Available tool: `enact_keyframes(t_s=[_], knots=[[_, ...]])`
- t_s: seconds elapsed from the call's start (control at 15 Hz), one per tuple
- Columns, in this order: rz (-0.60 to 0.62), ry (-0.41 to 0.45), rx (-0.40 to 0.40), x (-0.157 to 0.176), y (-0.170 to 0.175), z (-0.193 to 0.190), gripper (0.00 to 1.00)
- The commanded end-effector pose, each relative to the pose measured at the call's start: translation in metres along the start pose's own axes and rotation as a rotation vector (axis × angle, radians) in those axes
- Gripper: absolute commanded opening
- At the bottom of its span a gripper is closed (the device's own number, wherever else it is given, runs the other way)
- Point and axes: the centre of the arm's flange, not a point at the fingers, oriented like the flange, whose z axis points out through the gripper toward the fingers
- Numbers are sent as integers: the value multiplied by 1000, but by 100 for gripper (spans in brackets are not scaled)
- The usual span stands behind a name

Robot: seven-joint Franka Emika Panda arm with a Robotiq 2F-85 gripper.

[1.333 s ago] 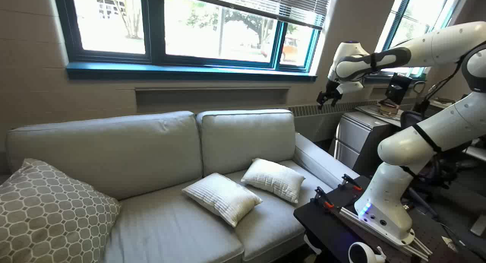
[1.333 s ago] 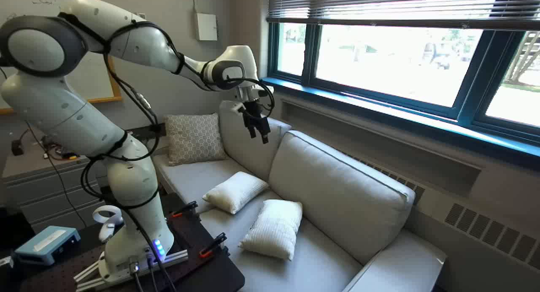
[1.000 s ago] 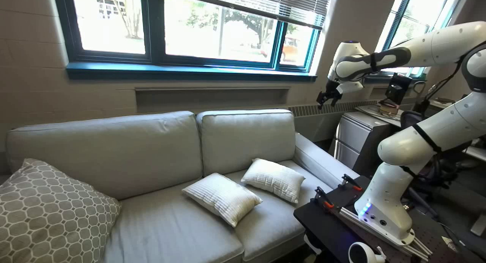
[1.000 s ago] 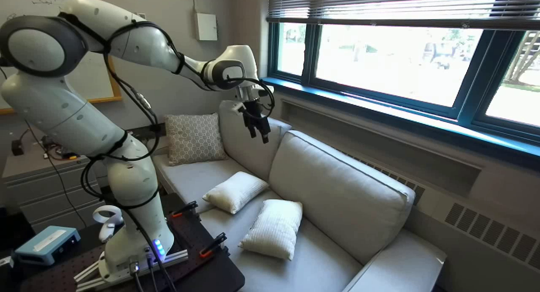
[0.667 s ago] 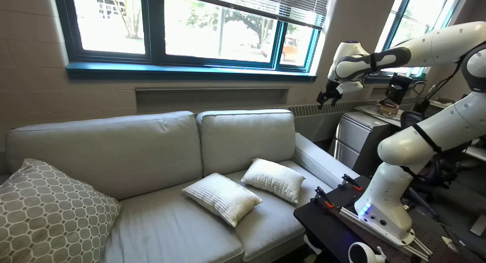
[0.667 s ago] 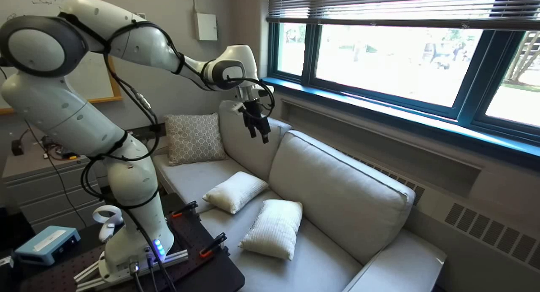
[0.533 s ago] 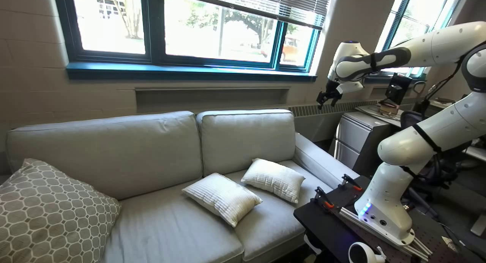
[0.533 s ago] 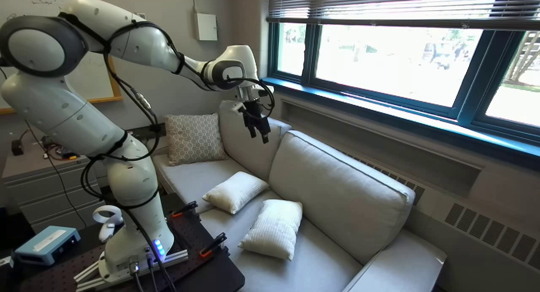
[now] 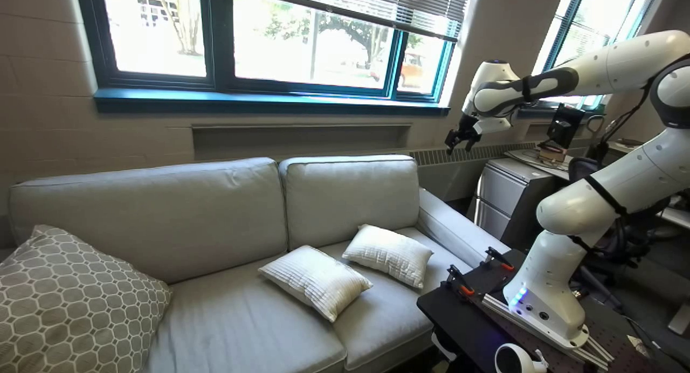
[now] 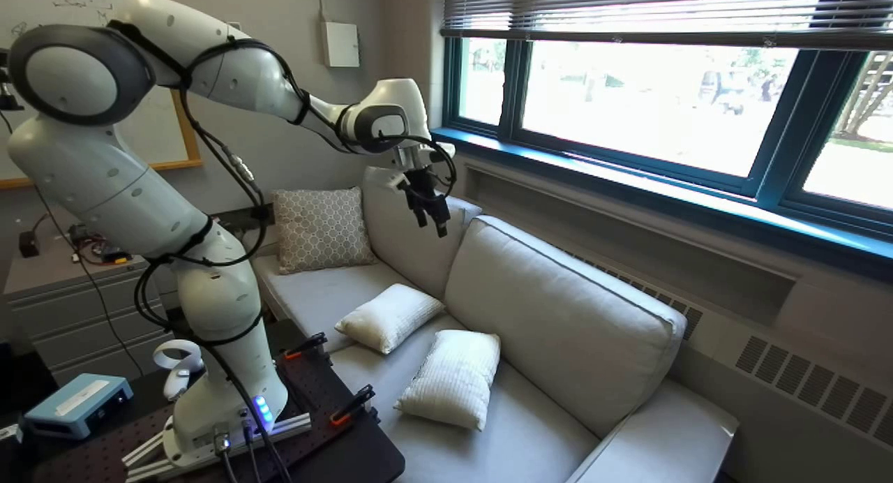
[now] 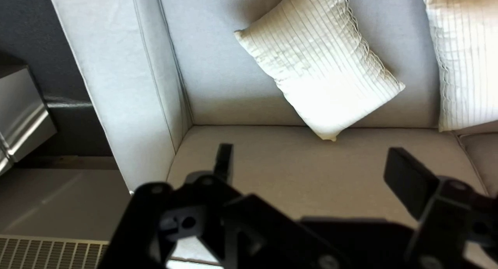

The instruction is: Pick up the pillow and lean it against the handle of the couch, pick up the second pillow and lean it against the first pillow

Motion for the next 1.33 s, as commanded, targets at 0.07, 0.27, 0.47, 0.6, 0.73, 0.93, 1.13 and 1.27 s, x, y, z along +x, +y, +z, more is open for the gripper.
enact_keyframes(t_s=[0.07,0.27,0.47,0.6,0.73,0.93,1.13,1.27], knots=[[43,11,100,32,-32,42,100],[42,-38,146,52,-58,92,100],[22,-145,123,57,-80,146,100],[10,-131,126,35,-72,141,100],[7,-164,124,40,-77,160,100],[7,-162,124,45,-78,161,100],[22,-163,102,45,-83,165,100],[16,-192,50,50,-96,196,100]])
